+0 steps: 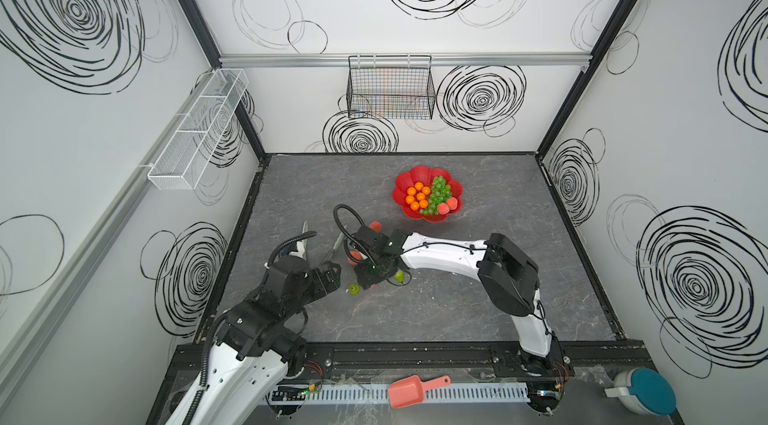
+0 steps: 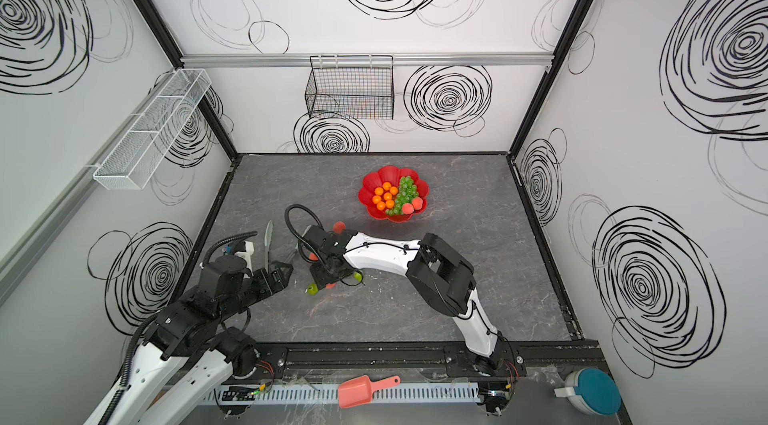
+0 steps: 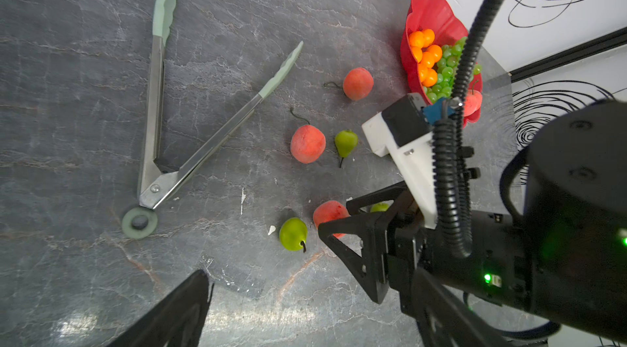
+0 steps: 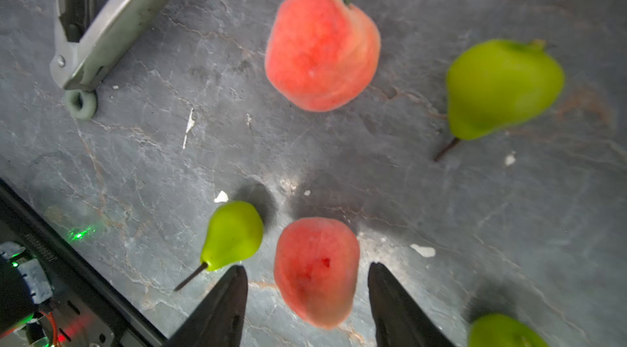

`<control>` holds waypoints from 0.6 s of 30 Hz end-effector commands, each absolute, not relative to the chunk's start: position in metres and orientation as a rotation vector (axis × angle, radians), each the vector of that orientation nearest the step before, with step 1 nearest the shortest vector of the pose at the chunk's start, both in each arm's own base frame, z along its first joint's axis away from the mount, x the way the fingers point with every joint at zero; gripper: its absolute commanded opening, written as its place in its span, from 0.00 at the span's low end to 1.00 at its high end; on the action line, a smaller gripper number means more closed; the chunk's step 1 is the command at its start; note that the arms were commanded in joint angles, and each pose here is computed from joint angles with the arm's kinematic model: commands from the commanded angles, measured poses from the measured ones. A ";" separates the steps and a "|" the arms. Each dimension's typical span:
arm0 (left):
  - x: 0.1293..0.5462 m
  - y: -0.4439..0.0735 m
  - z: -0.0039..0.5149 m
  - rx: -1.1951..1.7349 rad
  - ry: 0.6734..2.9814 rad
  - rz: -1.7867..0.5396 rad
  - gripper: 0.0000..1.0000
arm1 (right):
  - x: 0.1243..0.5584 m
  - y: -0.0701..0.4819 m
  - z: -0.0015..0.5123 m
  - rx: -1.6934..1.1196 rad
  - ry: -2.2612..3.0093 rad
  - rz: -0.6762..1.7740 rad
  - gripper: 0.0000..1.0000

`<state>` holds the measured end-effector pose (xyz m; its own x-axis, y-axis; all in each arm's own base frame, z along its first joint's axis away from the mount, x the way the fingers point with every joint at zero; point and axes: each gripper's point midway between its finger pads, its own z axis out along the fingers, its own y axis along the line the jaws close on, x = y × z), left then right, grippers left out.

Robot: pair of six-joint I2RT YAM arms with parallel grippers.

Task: Place and organize the fake fruits in the fruit bowl
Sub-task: 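Lower the right gripper onto another pink peach and close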

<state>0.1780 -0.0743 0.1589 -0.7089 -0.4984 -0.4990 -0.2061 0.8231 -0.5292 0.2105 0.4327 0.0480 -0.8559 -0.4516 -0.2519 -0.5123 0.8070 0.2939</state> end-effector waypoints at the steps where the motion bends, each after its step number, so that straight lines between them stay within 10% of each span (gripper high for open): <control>1: 0.180 -0.075 0.159 -0.521 2.340 -0.593 0.96 | 0.210 0.439 0.047 -0.766 2.825 0.503 0.61; 18: 0.182 -0.077 0.159 -0.511 2.337 -0.607 0.96 | 0.208 0.432 0.027 -0.795 2.856 0.368 0.57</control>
<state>0.1776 -0.0752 0.1573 -0.7139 -0.4992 -0.4911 -0.2072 0.8205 -0.5328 0.2120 0.4347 0.0309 -0.8536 -0.4689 -0.2269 -0.5152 0.8246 0.2337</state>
